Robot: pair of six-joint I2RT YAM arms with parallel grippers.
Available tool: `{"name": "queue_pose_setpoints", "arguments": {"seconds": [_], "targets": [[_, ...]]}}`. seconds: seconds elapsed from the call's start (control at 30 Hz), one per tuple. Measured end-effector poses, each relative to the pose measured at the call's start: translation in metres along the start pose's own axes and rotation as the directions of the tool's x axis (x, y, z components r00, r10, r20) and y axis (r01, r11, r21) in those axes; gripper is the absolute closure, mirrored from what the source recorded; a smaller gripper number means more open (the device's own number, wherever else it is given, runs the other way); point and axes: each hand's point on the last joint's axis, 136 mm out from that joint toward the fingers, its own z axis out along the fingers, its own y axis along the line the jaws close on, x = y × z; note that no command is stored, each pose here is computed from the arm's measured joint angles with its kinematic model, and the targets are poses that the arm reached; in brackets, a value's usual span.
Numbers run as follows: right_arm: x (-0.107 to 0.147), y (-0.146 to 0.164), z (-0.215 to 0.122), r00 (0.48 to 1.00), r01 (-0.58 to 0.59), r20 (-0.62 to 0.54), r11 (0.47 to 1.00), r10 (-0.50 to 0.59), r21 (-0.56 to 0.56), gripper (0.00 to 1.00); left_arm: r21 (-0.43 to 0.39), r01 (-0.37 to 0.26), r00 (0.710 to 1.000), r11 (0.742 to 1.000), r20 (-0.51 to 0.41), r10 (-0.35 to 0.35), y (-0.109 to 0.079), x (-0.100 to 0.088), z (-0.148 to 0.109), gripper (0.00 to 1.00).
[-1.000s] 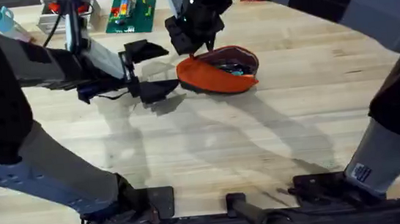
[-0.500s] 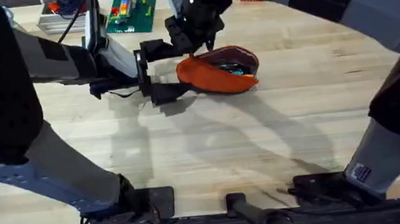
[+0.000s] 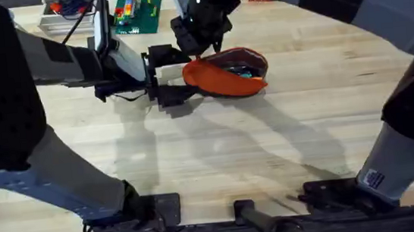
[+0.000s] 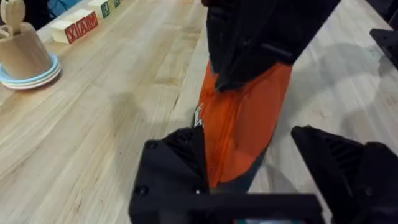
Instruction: Unzip the bag, pick up the pens from the table one at a time and place them inside, then zip the bag closed.
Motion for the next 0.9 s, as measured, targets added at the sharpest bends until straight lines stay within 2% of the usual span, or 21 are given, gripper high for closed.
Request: {"name": "queue_pose_setpoints", "arguments": {"seconds": [0.1,0.17,0.33,0.37,0.9], "targets": [[-0.0001,0.0000,-0.0001,1.000,0.000,0.000,1.000,0.000,0.000,0.970,-0.001,-0.001,1.000,1.000,-0.003,0.001,0.0002,0.0004,0.0000,0.255],[0.0000,0.0000,0.0000,1.000,0.000,0.000,1.000,0.000,0.000,0.970,-0.001,-0.002,1.000,1.000,-0.004,0.002,0.0002,0.0006,0.0000,0.382],[0.0030,0.0001,-0.0001,1.000,0.002,-0.012,1.000,-0.002,-0.001,0.970,-0.010,-0.015,1.000,1.000,-0.018,0.014,0.0025,0.0030,-0.0006,0.886],[0.0029,0.0001,-0.0001,1.000,0.002,-0.012,1.000,-0.002,-0.001,0.970,-0.010,-0.013,1.000,1.000,-0.020,0.013,0.0024,0.0033,-0.0006,0.938],[0.0037,-0.0002,-0.0001,1.000,0.002,-0.015,1.000,-0.002,0.000,0.970,-0.010,-0.011,1.000,1.000,-0.023,0.011,0.0023,0.0038,-0.0005,0.958]]}}
